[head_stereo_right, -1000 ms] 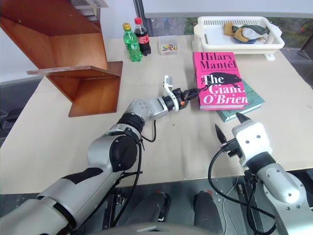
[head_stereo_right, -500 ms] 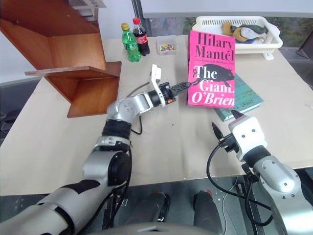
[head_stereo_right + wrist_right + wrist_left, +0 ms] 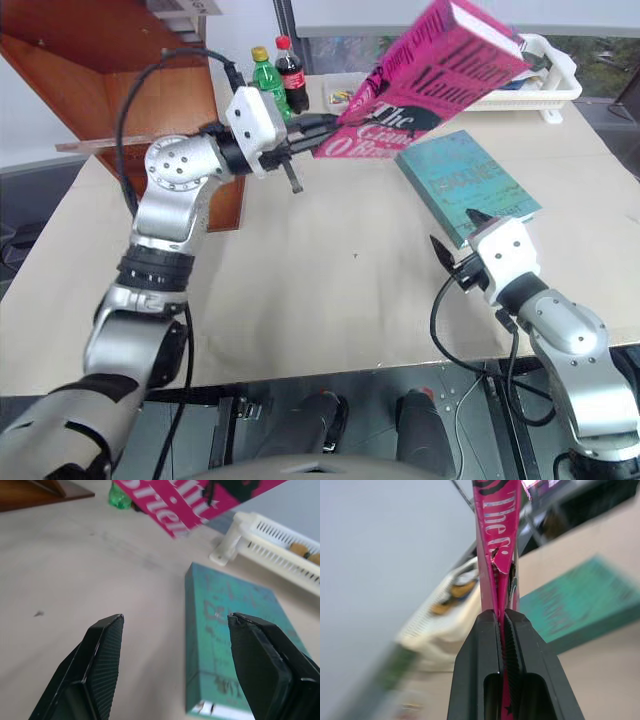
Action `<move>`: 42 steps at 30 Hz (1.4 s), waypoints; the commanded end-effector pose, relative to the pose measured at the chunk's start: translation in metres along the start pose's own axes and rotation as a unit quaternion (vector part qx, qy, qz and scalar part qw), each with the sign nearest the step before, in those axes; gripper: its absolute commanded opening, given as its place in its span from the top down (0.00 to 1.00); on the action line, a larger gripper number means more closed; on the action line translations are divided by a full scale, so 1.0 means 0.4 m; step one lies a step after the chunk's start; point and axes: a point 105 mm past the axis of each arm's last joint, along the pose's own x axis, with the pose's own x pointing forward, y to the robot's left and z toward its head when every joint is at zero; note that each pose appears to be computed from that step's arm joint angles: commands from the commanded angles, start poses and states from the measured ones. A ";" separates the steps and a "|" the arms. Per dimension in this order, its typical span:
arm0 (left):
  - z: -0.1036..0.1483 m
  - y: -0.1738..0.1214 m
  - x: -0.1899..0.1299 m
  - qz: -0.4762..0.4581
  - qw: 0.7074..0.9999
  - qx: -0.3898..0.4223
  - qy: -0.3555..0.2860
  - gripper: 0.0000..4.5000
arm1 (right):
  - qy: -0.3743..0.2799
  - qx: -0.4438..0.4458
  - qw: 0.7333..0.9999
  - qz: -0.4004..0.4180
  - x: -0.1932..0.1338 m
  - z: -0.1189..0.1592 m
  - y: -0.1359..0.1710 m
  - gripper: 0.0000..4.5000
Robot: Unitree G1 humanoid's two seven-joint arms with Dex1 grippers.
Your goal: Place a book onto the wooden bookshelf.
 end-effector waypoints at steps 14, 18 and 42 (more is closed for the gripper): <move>0.097 0.242 -0.252 -0.114 0.949 0.230 0.185 0.99 | -0.125 0.009 0.989 0.080 0.074 0.160 0.054 0.24; 0.133 0.261 -0.337 -0.116 0.940 0.209 0.243 0.99 | -0.155 0.014 0.981 0.118 0.094 0.199 0.048 0.24; 0.013 0.244 -0.728 -0.026 0.857 0.145 0.495 0.99 | -0.221 -0.015 0.941 0.256 0.111 0.284 0.061 0.24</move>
